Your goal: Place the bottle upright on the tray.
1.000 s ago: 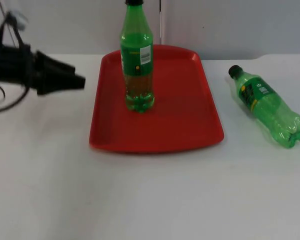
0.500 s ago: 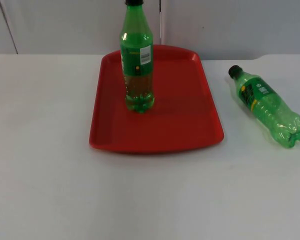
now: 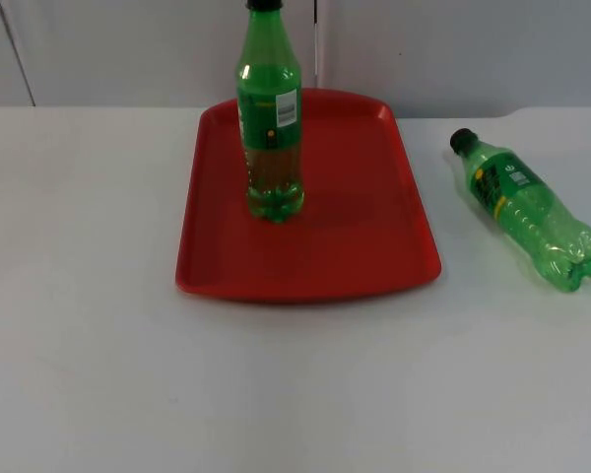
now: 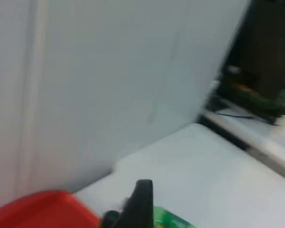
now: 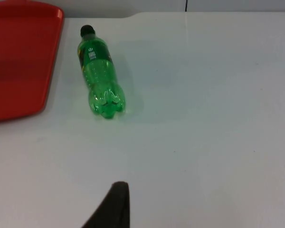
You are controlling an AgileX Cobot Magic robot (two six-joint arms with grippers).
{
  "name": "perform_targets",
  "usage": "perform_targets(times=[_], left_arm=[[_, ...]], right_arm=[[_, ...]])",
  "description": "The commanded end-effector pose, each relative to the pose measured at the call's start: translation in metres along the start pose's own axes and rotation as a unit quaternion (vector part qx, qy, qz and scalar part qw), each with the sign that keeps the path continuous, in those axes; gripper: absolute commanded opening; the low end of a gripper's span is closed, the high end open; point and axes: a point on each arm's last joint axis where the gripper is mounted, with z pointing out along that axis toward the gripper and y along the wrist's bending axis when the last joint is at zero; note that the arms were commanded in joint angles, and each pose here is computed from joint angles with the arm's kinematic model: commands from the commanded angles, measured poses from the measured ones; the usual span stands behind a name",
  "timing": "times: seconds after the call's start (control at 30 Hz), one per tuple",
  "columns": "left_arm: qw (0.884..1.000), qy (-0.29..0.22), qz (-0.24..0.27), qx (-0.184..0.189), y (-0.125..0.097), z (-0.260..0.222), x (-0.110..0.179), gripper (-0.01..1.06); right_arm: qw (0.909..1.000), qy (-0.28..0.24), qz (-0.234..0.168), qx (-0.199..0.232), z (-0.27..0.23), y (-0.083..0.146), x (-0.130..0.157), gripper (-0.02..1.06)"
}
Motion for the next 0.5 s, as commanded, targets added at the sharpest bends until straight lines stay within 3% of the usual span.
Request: perform_targets(times=[0.0,0.1,0.33,0.47], left_arm=[[0.998,-0.023,-0.016,-0.064,-0.012,-0.013,-0.014,0.86],[0.992,-0.064,-0.025,-0.102,-0.032,-0.029,-0.027,0.86],[0.988,-0.091,-0.018,-0.120,-0.060,-0.046,-0.028,0.86],[0.976,-0.119,-0.033,-0.180,-0.068,-0.060,-0.011,0.86]], right_arm=[[1.0000,-0.004,-0.003,0.004,0.000,0.000,0.000,1.05],[1.0000,-0.004,-0.003,0.004,0.000,0.000,0.000,1.05],[1.0000,-0.004,-0.003,0.004,0.000,0.000,0.000,1.05],[1.0000,-0.004,-0.003,0.004,0.000,0.000,0.000,1.05]])
